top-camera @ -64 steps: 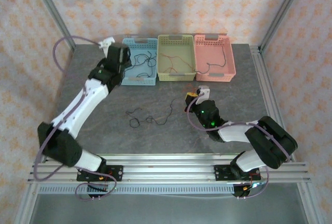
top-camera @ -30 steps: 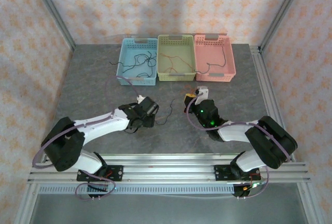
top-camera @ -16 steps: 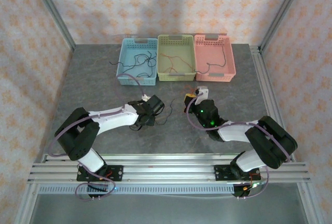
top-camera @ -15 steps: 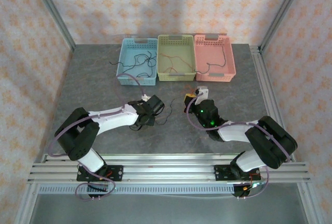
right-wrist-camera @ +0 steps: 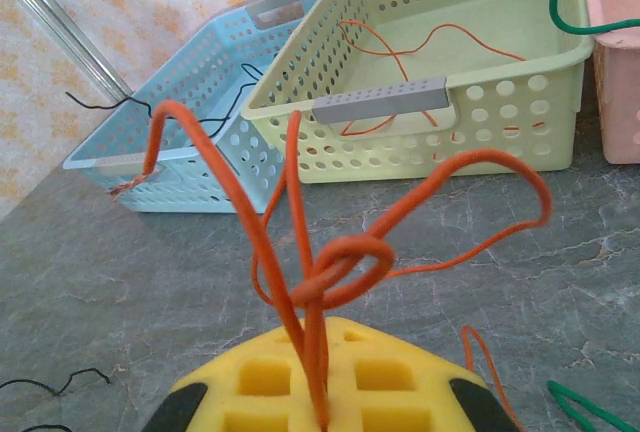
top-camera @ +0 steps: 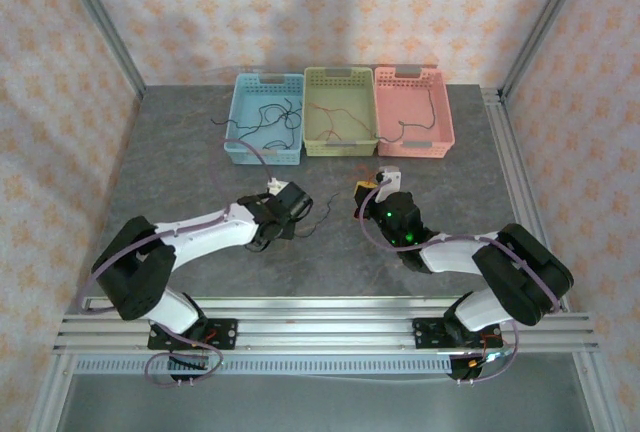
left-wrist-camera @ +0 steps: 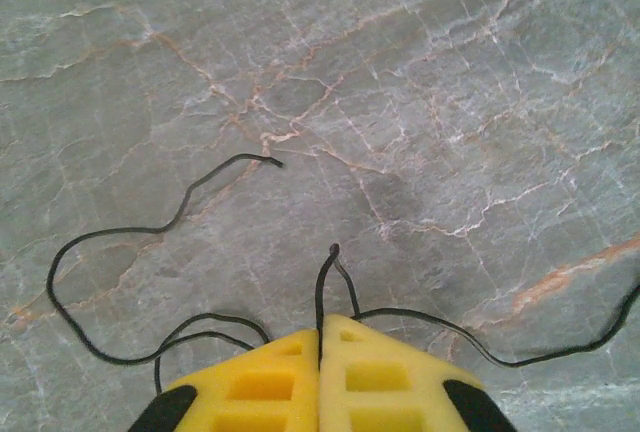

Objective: Untangle the cables

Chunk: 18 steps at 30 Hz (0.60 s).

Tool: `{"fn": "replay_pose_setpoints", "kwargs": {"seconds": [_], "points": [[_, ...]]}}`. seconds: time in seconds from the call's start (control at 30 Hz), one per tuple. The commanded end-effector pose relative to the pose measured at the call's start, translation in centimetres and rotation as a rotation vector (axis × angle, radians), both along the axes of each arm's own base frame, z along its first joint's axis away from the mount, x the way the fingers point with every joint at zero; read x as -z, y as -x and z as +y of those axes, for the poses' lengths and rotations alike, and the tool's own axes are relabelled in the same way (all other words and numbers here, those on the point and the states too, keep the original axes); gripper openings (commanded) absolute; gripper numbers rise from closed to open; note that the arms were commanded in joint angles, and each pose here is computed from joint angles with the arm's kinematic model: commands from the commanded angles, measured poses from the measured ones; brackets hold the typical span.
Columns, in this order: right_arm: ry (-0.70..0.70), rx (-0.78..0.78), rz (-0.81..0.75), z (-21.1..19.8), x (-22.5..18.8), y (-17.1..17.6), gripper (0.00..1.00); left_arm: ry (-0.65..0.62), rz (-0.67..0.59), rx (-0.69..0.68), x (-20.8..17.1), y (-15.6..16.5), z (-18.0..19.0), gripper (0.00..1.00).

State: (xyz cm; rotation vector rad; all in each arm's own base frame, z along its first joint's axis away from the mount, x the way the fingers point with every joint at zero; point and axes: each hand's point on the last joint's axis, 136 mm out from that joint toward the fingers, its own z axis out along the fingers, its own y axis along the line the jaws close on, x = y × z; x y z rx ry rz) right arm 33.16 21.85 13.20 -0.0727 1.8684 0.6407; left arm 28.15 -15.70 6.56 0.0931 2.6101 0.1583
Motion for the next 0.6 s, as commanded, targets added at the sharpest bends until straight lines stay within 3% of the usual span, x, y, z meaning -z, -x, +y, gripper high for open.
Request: {"fn": "replay_pose_setpoints", "kwargs": {"seconds": [0.0,0.33,0.43,0.57], "points": [[-0.027,-0.008,-0.023,0.6,-1.3,-0.4,0.00,-0.024,-0.032,-0.019,-0.8,0.3,1.0,0.00],[-0.025,-0.009,-0.022,0.6,-1.3,-0.5,0.00,0.056,-0.118,-0.028,-3.7,0.5,1.2,0.00],[-0.024,-0.005,-0.022,0.6,-1.3,-0.5,0.00,0.109,-0.196,-0.037,-7.1,0.1,1.3,0.00],[-0.020,0.001,-0.024,0.4,-1.3,-0.5,0.00,0.143,-0.361,-0.090,-14.4,-0.3,2.9,0.00]]}}
